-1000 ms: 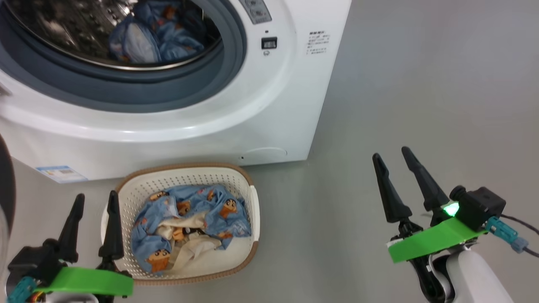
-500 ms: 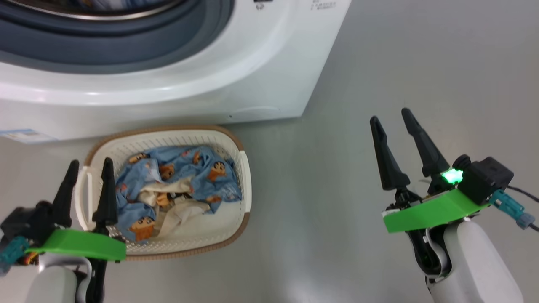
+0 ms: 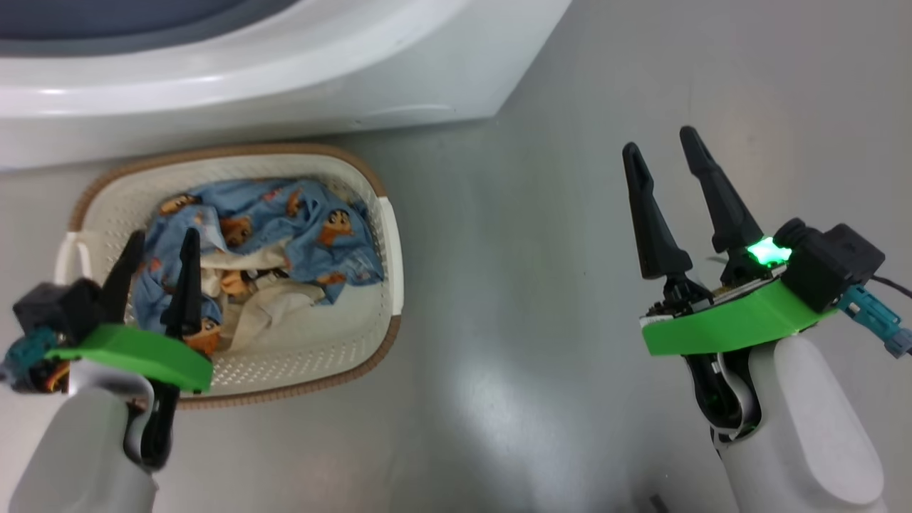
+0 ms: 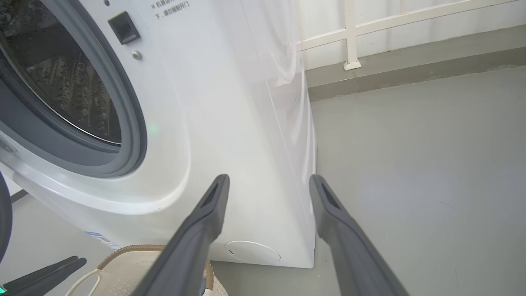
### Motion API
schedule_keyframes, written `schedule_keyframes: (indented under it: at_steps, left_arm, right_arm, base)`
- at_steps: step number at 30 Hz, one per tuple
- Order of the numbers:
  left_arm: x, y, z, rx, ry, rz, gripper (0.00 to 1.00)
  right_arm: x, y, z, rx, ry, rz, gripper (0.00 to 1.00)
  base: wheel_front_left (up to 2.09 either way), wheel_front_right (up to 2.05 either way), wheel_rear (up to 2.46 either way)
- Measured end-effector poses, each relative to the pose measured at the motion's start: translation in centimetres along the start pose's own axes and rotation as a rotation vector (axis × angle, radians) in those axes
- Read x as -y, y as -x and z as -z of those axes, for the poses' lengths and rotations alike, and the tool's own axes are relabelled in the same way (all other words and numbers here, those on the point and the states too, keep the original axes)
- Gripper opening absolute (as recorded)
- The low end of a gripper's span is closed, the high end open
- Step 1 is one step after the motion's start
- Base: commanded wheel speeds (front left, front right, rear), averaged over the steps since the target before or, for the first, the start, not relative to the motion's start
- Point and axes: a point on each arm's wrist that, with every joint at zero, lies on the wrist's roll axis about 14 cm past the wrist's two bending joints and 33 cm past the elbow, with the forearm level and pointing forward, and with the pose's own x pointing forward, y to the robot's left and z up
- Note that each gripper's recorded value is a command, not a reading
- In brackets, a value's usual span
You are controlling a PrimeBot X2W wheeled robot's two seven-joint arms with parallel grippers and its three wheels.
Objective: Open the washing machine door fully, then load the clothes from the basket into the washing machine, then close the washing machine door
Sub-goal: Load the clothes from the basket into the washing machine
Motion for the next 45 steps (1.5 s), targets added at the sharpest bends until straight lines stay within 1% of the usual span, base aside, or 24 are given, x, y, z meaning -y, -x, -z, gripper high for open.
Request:
schedule_keyframes:
  at_steps: [11,13,20,28,31,38,41,45]
  left_arm:
    - [-0.6,-4.4,6.0,-0.186,-0.001,0.036,1.0]
    - [-0.9,-5.2,7.0,-0.213,0.016,0.031,1.0]
    - [-1.5,-6.6,11.4,-0.348,-0.032,0.061,1.0]
    - [-0.6,-8.9,14.4,-0.42,-0.065,0.125,1.0]
    - [-0.8,-9.5,15.7,-0.455,-0.061,0.128,1.0]
    - [-0.9,-11.3,17.1,-0.487,-0.049,0.133,1.0]
    - [-0.8,-11.5,17.9,-0.515,-0.054,0.133,1.0]
    - [-1.1,-10.7,19.4,-0.603,-0.064,0.129,1.0]
  right_arm:
    - [1.8,-1.0,3.9,-0.063,-0.003,0.033,1.0]
    - [2.2,-1.3,4.2,-0.066,0.0,0.036,1.0]
    - [3.6,-1.1,6.0,-0.104,0.015,0.064,1.0]
    - [5.1,-0.3,8.1,-0.157,0.028,0.096,1.0]
    - [5.7,0.0,9.0,-0.176,0.033,0.106,1.0]
    - [6.6,0.4,10.0,-0.201,0.041,0.126,1.0]
    - [6.9,0.6,10.2,-0.209,0.043,0.136,1.0]
    - [7.0,0.7,10.4,-0.212,0.043,0.139,1.0]
  base:
    - [0.0,0.0,0.0]
    - [0.0,0.0,0.0]
    - [0.0,0.0,0.0]
    - [0.0,0.0,0.0]
    - [0.0,0.0,0.0]
    - [0.0,0.0,0.0]
    - [0.0,0.0,0.0]
    - [0.0,0.0,0.0]
